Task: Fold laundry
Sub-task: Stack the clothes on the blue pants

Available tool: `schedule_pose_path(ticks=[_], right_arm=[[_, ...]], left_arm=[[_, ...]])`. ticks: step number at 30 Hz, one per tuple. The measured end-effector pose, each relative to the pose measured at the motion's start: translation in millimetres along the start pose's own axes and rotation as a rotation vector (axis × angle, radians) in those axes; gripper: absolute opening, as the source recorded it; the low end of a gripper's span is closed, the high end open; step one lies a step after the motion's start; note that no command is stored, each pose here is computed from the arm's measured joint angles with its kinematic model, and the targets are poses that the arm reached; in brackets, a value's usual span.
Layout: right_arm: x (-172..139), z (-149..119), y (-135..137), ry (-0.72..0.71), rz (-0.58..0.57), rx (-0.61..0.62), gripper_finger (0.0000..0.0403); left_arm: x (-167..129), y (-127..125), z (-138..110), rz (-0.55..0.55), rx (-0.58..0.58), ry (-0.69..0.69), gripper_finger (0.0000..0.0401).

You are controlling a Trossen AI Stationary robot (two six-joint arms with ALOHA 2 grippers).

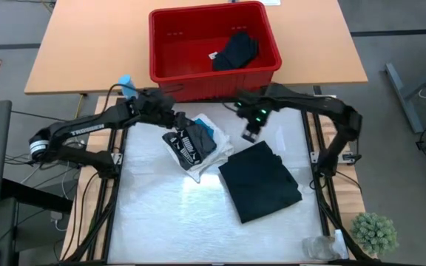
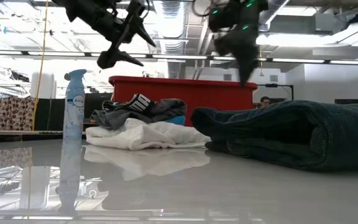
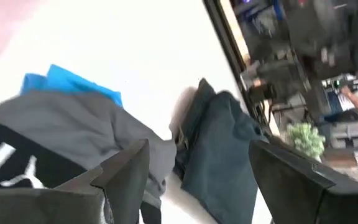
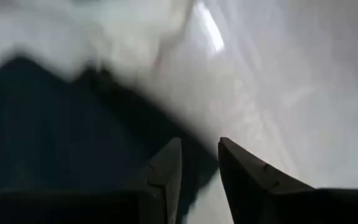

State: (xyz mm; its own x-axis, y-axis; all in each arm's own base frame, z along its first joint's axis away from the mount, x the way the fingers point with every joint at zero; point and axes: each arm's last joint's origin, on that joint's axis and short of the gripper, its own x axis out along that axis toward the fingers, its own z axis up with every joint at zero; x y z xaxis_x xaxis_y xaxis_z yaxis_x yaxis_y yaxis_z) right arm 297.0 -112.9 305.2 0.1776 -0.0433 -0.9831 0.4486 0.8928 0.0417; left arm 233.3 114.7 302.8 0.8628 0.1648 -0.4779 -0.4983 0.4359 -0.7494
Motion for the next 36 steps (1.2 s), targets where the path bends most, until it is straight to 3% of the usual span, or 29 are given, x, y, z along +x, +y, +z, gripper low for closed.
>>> schedule_pose_path(ticks=[5,10,16,20,27,36], right_arm=[[-0.5,-53.7,17.5,0.058,0.021,-0.012,0.0132],[24.4,-92.0,38.1,0.003,0.191,-0.072,0.0132],[75.6,-108.6,54.9,-0.043,0.244,-0.012,0.0132],[108.6,-105.5,52.7,-0.029,0.163,0.049,0.0132],[136.9,-84.6,3.6,0.014,0.06,0.283,0.0132],[131.3,-84.4,-83.7,-0.035,-0.019,0.555,0.0132]], left_arm=[[-11.0,-2.5,2.6,0.011,0.004,-0.067,0.0265],[-10.8,-5.1,-0.5,-0.021,-0.016,-0.027,0.0265],[-8.5,-8.6,-9.7,-0.023,-0.05,0.031,0.0265],[-7.8,-9.9,-14.1,-0.032,-0.051,0.074,0.0265],[-7.8,-9.0,-17.2,-0.026,-0.045,0.111,0.0265],[-8.3,-4.5,-21.6,0.014,-0.032,0.16,0.0265]])
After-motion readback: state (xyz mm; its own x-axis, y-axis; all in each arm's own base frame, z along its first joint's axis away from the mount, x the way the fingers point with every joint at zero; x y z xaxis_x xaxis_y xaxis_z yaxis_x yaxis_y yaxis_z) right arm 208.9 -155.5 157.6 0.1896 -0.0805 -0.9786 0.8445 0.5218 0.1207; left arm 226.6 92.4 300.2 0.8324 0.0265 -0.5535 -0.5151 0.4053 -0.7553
